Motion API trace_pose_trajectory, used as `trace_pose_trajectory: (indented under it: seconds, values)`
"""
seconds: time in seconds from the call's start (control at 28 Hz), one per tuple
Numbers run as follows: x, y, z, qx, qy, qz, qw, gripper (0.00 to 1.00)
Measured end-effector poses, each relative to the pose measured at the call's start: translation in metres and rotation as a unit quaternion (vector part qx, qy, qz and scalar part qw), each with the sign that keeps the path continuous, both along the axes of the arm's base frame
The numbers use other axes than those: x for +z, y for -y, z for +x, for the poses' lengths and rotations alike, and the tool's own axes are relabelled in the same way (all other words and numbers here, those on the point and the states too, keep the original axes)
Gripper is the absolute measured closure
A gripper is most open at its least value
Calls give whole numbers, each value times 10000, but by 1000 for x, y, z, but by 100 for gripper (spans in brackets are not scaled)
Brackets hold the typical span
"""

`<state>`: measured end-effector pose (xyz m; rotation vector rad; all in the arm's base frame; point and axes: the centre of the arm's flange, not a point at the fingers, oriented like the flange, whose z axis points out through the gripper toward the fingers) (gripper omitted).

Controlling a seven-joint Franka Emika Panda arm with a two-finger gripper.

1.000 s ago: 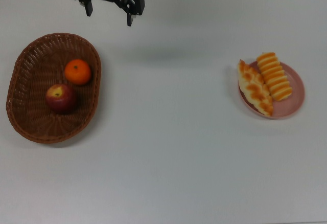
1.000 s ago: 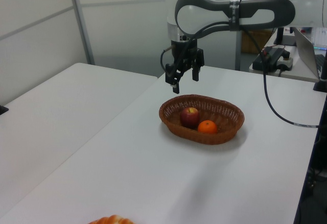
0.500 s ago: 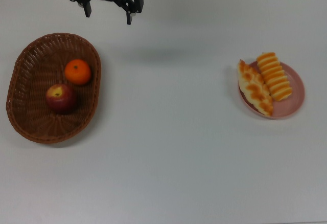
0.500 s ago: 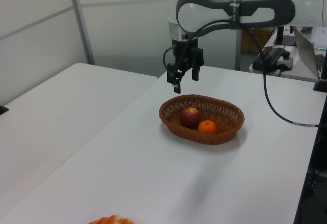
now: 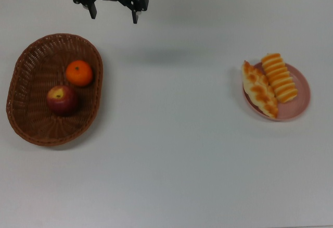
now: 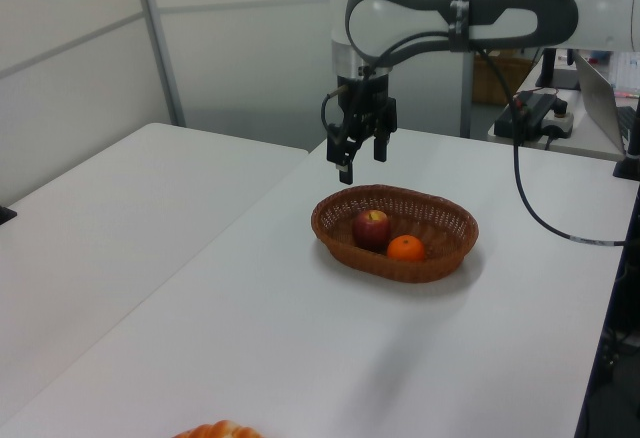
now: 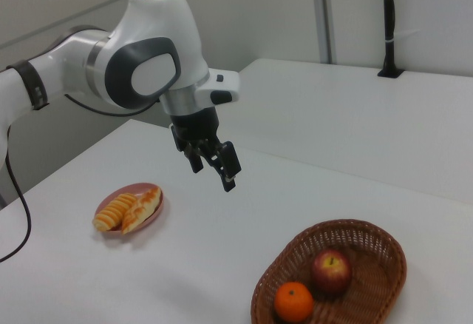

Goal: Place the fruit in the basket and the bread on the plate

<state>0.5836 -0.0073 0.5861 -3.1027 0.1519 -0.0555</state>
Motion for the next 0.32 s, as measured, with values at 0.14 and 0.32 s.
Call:
trace_pose_trajectory:
  seconds: [0.14,0.32]
  values:
    - [0,9,0,-19,6,84,10000,0]
    - [0,9,0,2,8,79,10000,0]
